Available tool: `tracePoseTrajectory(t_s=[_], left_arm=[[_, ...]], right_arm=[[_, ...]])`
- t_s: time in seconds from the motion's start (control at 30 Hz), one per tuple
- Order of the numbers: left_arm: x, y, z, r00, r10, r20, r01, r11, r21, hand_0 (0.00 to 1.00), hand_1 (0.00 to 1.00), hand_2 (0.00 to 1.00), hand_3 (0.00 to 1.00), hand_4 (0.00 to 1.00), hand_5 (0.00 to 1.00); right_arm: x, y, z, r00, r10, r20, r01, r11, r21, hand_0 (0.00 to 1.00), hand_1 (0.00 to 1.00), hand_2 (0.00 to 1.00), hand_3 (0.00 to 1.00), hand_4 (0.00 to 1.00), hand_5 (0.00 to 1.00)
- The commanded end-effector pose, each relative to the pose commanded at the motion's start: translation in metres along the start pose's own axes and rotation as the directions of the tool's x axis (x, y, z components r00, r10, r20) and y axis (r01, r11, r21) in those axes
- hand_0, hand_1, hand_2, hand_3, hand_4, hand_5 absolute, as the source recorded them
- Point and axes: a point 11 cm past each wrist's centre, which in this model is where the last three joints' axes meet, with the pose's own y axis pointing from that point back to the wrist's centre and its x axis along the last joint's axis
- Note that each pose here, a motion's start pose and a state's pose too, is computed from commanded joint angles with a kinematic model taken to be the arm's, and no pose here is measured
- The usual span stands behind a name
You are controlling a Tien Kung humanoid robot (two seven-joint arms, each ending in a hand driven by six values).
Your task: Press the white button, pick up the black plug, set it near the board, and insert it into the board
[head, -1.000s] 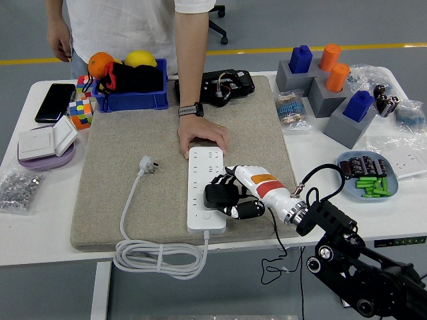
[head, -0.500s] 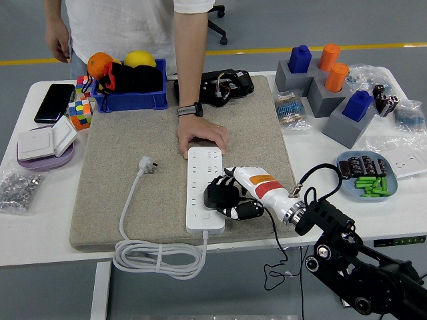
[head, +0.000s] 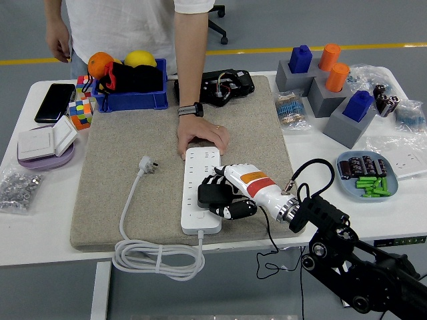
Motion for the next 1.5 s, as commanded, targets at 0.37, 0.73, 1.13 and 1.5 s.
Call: tracePoseTrajectory(t_s=[0.37,0.73,1.13,1.5], left_arm=[[0.0009,0.0000,-0.0003,1.000,0.001,0.001,-0.001,1.000,0.001,0.474,0.498,0.498,0.585,0.566,0.267],[-0.0003,0.0000,-0.0002,1.000,-0.001,0.002,0.001,1.000,0.001,0.474,0.498,0.498,0.584,0.565,0.267],[-0.0002,0.0001,0.0003,1.000,0.000,0.003,0.000,1.000,0.000,0.473,0.499,0.498,0.585,0.565,0.267],[-0.0007,0.0000,0.0000,1.000,-0.001,0.003,0.001,1.000,0.001,0.474,0.498,0.497,0.584,0.565,0.268]], right_arm=[[-0.0024,-0.0006,0.0037,1.000,-0.018,0.014,0.018,1.000,-0.007,0.319,0.258,0.373,0.559,0.705,0.002],[-0.0034,-0.0005,0.0045,0.999,-0.023,0.026,0.023,1.000,-0.004,0.414,0.389,0.474,0.582,0.776,0.002],[-0.0047,-0.0006,0.0061,0.999,-0.030,0.030,0.030,1.000,-0.007,0.436,0.459,0.519,0.587,0.819,0.002],[-0.0068,-0.0003,0.0069,0.998,-0.042,0.040,0.043,0.999,-0.009,0.460,0.511,0.557,0.598,0.904,0.002]])
